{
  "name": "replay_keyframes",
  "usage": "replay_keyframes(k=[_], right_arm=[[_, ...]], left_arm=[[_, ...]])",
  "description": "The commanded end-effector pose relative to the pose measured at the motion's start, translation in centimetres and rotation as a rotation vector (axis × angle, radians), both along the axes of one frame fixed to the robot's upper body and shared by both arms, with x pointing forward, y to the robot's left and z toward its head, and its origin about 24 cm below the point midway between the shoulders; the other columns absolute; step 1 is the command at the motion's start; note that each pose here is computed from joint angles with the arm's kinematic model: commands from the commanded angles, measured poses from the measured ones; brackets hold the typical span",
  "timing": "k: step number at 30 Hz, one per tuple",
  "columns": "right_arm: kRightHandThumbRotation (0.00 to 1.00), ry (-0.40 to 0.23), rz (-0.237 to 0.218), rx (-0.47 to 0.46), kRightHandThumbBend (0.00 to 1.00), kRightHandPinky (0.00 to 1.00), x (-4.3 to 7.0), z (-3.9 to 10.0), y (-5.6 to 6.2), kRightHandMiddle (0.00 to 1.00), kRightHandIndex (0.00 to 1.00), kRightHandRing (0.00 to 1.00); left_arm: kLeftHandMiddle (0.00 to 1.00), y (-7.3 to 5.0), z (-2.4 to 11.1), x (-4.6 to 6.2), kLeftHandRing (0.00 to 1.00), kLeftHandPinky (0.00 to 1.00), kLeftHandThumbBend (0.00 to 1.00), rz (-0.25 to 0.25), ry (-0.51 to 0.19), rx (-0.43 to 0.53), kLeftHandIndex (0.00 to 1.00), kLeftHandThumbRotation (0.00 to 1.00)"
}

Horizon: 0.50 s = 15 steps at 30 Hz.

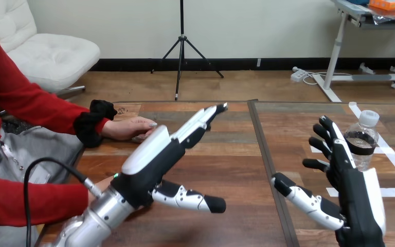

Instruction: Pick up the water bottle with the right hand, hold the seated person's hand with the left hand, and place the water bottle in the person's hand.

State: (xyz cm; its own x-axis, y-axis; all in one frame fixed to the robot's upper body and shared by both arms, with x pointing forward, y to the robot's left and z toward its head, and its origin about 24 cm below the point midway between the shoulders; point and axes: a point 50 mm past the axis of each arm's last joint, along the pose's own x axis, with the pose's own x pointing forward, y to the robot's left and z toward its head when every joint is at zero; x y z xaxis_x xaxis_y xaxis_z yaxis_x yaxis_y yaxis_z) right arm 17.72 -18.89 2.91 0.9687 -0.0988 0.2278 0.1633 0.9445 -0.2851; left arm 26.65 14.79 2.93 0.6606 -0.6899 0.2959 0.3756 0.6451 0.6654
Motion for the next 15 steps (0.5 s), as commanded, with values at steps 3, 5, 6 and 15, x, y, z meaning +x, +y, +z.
replay_keyframes(k=[3, 5, 6, 15], right_arm=[[0.48, -0.122, -0.027, 0.011, 1.0, 0.73, 0.32, 2.06, -0.01, 0.93, 0.95, 0.9], [0.48, -0.12, -0.038, 0.011, 1.0, 0.73, 0.17, 2.03, -0.08, 0.93, 0.95, 0.9], [0.48, -0.12, -0.041, 0.011, 1.0, 0.74, 0.12, 2.03, -0.1, 0.93, 0.95, 0.9], [0.48, -0.122, -0.098, 0.015, 1.0, 0.75, -0.38, 1.83, -0.73, 0.93, 0.94, 0.9]], left_arm=[[0.95, -0.12, 1.52, 0.82, 0.92, 0.81, 1.0, 0.024, -0.071, -0.013, 0.97, 0.71], [0.93, -0.08, 1.39, 0.79, 0.9, 0.79, 1.0, 0.031, -0.064, -0.003, 0.96, 0.71], [0.92, -0.07, 1.36, 0.77, 0.89, 0.78, 1.0, 0.033, -0.062, 0.0, 0.96, 0.71], [0.84, 0.21, 0.89, 0.64, 0.78, 0.67, 1.0, 0.055, -0.025, 0.026, 0.89, 0.72]])
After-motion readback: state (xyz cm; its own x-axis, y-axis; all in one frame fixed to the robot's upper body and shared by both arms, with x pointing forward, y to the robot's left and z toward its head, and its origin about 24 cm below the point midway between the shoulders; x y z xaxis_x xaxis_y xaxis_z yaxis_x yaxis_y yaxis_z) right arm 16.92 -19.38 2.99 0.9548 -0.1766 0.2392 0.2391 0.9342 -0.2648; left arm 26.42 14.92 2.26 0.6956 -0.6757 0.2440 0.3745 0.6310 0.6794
